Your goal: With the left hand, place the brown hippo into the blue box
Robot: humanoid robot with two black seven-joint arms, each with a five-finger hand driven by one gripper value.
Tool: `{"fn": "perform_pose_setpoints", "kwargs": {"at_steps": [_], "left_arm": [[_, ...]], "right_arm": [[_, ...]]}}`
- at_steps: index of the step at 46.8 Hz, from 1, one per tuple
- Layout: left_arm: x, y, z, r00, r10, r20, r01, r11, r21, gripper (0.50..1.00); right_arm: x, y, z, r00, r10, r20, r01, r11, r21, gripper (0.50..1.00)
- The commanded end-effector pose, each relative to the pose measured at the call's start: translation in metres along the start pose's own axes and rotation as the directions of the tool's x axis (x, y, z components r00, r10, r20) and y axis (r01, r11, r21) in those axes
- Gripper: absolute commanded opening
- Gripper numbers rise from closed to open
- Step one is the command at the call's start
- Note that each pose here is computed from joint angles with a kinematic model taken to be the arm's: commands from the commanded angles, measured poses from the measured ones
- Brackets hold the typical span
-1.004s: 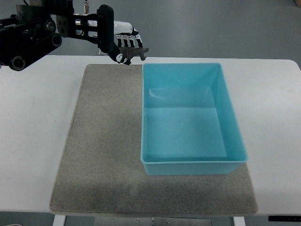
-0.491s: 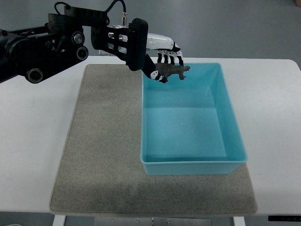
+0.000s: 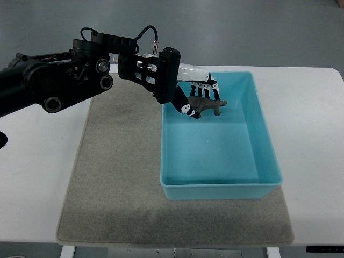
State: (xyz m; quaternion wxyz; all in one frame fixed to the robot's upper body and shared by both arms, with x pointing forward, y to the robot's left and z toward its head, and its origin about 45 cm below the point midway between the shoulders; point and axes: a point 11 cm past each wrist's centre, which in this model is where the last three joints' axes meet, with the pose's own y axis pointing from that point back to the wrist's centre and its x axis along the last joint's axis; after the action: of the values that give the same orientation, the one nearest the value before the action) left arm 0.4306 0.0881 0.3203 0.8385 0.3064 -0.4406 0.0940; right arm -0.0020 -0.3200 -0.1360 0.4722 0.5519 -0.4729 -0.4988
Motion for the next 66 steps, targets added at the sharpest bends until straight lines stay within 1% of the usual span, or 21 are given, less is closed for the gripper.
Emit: {"fn": "perform_pose_setpoints", "kwargs": {"at_steps": [1,2,3,5,7,9,10,11,19,31,41,53,60,66], "left_arm": [[-0.005,-0.003,0.003,1.0,-0.005,-0.004,0.005,1.0,-0.013,0.5],[-0.005,-0.003,0.003,1.0,-0.005,-0.005,0.004,1.0,-0.012,0.5],[-0.006,-0.004,0.003,1.0,-0.004,-0.007,0.004,1.0,-0.016,0.525],[-0.007,-0.004,0.003,1.0,0.002,-0.011,-0.002,1.0,-0.023,0.691],[-0.006,-0.006,0.005,1.0,0.019,-0.008,-0.019,0.999,-0.029,0.818],[-0.005,-0.007,0.005,0.999,0.038,-0.006,-0.038,0.999,-0.033,0.925],[-0.006,-0.007,0.005,0.999,0.042,-0.008,-0.042,0.999,-0.032,0.966],[-0.007,-0.007,0.004,0.999,0.044,-0.011,-0.044,0.998,-0.032,0.981],[-0.008,-0.007,0.005,0.999,0.042,-0.017,-0.043,0.998,-0.036,0.994],[-0.008,-0.007,0.004,0.999,0.043,-0.025,-0.044,0.998,-0.037,0.994],[-0.003,-0.003,-0.006,0.997,0.067,-0.043,-0.068,0.998,-0.009,0.994],[0.011,0.014,-0.053,0.988,0.134,-0.079,-0.124,0.985,0.124,0.994],[0.026,0.03,-0.079,0.965,0.215,-0.148,-0.186,0.964,0.191,0.994],[0.029,0.045,-0.105,0.94,0.276,-0.201,-0.219,0.939,0.264,0.994]], "right_arm": [[0.0,0.0,0.001,1.0,0.0,0.001,0.0,1.0,-0.001,0.936],[0.0,0.0,0.0,1.0,0.0,0.0,0.0,1.0,0.0,0.936],[0.0,0.0,0.0,1.0,0.0,0.0,0.0,1.0,0.0,0.936],[0.0,0.0,0.0,1.0,0.0,0.0,0.0,1.0,0.0,0.936],[0.0,0.0,0.001,1.0,0.0,0.001,0.0,1.0,-0.001,0.936],[0.0,0.0,0.0,1.0,0.0,0.0,0.0,1.0,0.0,0.936],[0.0,0.0,0.0,1.0,0.0,0.0,0.0,1.0,0.0,0.936],[0.0,0.0,0.0,1.0,0.0,0.0,0.0,1.0,0.0,0.936],[0.0,0.0,0.0,1.0,0.0,0.0,0.0,1.0,0.0,0.936],[0.0,0.0,0.0,1.0,0.0,0.0,0.0,1.0,0.0,0.936],[0.0,0.0,0.0,1.0,0.0,0.0,0.0,1.0,0.0,0.936],[0.0,0.0,0.0,1.0,0.0,0.0,0.0,1.0,0.0,0.936],[0.0,0.0,0.0,1.0,0.0,0.0,0.0,1.0,0.0,0.936],[0.0,0.0,0.0,1.0,0.0,0.0,0.0,1.0,0.0,0.936]]}}
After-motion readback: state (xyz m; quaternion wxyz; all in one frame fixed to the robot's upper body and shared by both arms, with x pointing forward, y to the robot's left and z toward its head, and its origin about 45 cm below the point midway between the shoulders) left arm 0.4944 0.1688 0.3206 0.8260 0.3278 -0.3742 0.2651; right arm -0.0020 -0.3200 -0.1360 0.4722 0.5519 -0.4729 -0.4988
